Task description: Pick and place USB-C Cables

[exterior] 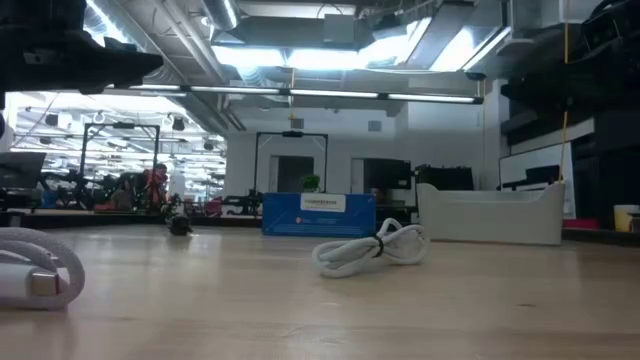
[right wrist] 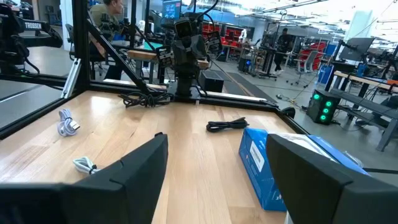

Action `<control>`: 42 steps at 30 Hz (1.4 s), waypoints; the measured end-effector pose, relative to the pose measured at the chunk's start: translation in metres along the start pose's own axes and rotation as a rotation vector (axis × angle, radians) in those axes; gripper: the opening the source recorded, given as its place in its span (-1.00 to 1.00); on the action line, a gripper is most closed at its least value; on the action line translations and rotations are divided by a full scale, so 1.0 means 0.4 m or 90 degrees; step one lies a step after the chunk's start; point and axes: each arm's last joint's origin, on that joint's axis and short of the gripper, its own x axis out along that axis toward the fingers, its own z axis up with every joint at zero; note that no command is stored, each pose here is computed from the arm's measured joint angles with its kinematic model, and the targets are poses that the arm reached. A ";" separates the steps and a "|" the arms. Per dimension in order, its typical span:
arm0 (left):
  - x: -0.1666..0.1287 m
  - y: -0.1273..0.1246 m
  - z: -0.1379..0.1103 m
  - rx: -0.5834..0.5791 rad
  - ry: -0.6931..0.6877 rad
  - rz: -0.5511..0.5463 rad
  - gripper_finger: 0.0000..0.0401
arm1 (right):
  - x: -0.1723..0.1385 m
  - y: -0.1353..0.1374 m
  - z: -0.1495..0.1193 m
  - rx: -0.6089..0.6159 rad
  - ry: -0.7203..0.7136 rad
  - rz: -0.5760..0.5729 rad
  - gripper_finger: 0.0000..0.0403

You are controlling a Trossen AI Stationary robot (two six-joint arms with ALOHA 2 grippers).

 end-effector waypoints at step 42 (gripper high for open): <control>0.000 0.000 0.000 0.000 0.000 0.000 -0.65 | 0.000 -0.002 0.013 -0.143 -0.032 -0.006 0.36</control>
